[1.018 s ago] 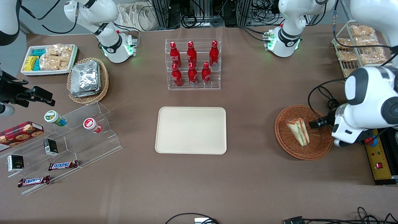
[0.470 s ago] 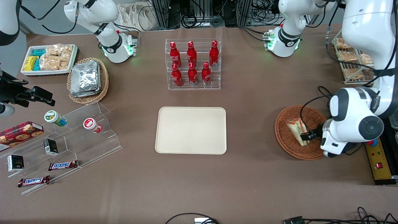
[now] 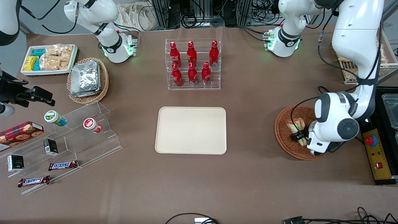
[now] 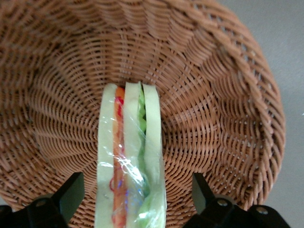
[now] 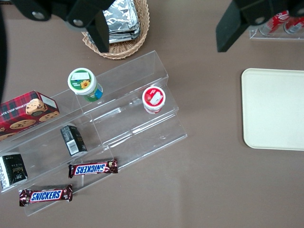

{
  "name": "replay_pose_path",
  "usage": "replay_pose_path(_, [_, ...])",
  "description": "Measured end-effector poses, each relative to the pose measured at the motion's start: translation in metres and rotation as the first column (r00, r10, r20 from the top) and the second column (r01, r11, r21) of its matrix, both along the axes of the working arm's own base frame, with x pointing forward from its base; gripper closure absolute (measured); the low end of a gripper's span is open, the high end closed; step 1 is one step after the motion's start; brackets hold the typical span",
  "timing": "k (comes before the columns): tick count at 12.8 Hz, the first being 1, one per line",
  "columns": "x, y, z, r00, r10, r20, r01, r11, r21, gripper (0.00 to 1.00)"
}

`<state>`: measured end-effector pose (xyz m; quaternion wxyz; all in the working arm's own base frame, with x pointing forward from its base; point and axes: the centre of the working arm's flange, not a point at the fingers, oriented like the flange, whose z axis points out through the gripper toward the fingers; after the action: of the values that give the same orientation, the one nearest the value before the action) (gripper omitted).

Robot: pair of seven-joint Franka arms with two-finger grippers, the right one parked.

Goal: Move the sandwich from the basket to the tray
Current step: 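Lower the left gripper and close it on the wrapped sandwich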

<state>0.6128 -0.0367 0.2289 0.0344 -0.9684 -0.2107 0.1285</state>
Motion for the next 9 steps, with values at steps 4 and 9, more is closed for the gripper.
replay_pose_path(4, [-0.0054, -0.0071, -0.0054, 0.999, -0.009, -0.038, 0.009, 1.0, 0.003, 0.02])
replay_pose_path(9, [-0.0096, -0.0049, -0.0066, 0.997, -0.005, -0.071, 0.006, 1.0, 0.006, 0.48])
